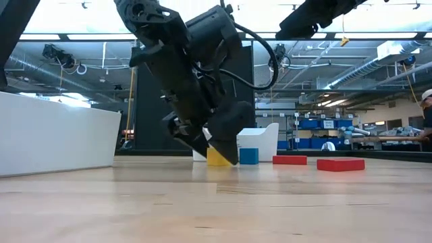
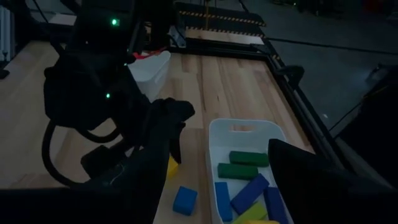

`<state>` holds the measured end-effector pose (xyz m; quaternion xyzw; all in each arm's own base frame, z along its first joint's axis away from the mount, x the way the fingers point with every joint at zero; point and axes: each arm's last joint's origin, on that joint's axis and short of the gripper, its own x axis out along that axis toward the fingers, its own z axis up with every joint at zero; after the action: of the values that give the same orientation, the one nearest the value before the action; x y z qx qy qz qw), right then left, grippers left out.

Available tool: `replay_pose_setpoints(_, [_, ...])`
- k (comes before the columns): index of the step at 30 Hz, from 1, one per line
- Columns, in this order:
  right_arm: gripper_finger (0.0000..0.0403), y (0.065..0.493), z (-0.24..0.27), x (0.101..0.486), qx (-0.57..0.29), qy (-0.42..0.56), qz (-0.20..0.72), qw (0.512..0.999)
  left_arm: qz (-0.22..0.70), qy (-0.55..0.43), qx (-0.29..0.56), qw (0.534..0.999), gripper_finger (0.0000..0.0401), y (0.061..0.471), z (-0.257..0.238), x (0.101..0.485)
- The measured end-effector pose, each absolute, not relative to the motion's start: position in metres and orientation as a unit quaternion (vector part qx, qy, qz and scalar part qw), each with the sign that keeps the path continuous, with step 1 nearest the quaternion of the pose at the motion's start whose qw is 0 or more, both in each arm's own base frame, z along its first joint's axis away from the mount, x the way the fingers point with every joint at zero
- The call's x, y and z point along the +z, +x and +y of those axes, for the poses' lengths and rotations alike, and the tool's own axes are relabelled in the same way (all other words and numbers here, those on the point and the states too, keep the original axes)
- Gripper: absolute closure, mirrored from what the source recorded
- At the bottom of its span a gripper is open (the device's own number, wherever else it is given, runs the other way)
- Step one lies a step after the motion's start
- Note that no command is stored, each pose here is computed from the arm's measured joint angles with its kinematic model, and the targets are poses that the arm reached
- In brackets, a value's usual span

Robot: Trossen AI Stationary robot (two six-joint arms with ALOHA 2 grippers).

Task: Sort blocks by size
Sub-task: Put the square yellow block into the bottom white bin

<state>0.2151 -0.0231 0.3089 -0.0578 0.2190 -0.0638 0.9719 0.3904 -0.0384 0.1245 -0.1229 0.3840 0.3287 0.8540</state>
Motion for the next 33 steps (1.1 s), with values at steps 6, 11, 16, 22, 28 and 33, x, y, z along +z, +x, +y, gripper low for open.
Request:
replay_pose_setpoints(6, [0.0121, 0.215, -0.023, 0.309, -0.064, -0.059, 0.219, 0.972, 0.371, -0.127, 0.334, 0.857, 0.0110, 0.395, -0.037, 0.119])
replay_pose_setpoints(11, [0.0121, 0.215, -0.023, 0.309, -0.064, -0.059, 0.218, 0.972, 0.371, -0.126, 0.332, 0.858, 0.0190, 0.395, -0.037, 0.119])
replay_pose_setpoints(16, [0.0124, 0.216, -0.023, 0.309, -0.067, -0.050, 0.215, 0.973, 0.376, -0.121, 0.334, 0.856, 0.0263, 0.394, -0.039, 0.119])
replay_pose_setpoints(22, [0.0127, 0.216, -0.023, 0.309, -0.070, -0.040, 0.215, 0.973, 0.380, -0.115, 0.320, 0.860, 0.0263, 0.387, -0.049, 0.133])
replay_pose_setpoints(28, [0.0128, 0.216, -0.022, 0.310, -0.068, -0.036, 0.212, 0.974, 0.357, -0.102, 0.315, 0.873, 0.0263, 0.373, -0.064, 0.169])
replay_pose_setpoints(33, [0.0138, 0.218, -0.018, 0.306, -0.059, -0.038, 0.199, 0.977, 0.312, -0.086, 0.281, 0.904, 0.0263, 0.352, -0.086, 0.221])
